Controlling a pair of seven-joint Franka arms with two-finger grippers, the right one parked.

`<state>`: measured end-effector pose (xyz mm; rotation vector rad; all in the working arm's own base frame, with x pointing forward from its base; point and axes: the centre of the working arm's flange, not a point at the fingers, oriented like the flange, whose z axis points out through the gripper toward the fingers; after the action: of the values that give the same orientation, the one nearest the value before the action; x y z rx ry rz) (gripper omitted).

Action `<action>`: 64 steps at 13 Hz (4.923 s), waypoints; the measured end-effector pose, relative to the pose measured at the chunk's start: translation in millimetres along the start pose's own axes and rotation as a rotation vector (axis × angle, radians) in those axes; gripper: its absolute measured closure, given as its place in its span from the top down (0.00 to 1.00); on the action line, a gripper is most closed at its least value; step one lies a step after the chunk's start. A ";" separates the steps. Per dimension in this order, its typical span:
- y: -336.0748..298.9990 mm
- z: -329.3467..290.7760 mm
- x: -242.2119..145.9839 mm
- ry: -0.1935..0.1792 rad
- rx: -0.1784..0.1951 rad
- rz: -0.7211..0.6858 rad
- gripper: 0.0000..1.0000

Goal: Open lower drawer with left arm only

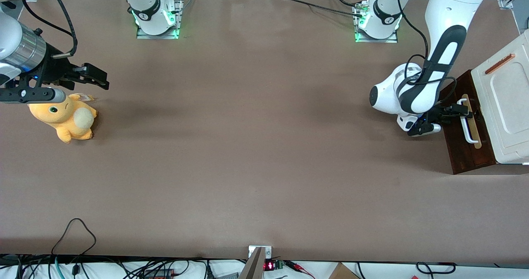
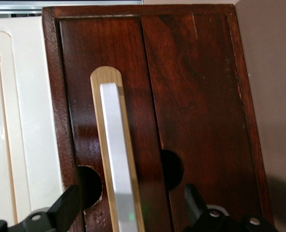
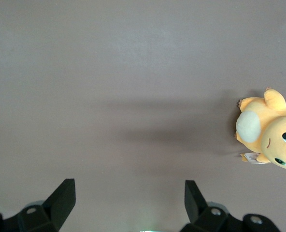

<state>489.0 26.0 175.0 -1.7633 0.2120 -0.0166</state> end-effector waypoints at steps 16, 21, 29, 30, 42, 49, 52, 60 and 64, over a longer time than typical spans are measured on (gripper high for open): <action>1.1 8.3 -4.7 0.011 0.029 0.007 0.53; 0.1 12.4 -5.7 0.003 0.032 0.005 0.43; -0.8 10.7 -5.0 0.007 0.039 -0.034 0.19; -0.4 8.9 -4.6 0.011 0.038 -0.033 0.19; 19.8 -103.3 0.8 0.166 -0.017 -0.017 0.19; 13.2 -113.6 10.0 0.175 -0.053 -0.022 0.67; -20.5 -127.8 30.7 0.063 -0.156 -0.034 0.99; -263.1 -192.7 84.1 -0.172 -0.917 -0.225 1.00; -356.9 -147.0 67.4 -0.159 -1.225 -0.267 1.00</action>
<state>584.0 -60.3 545.2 -2.9861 -0.1927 0.0764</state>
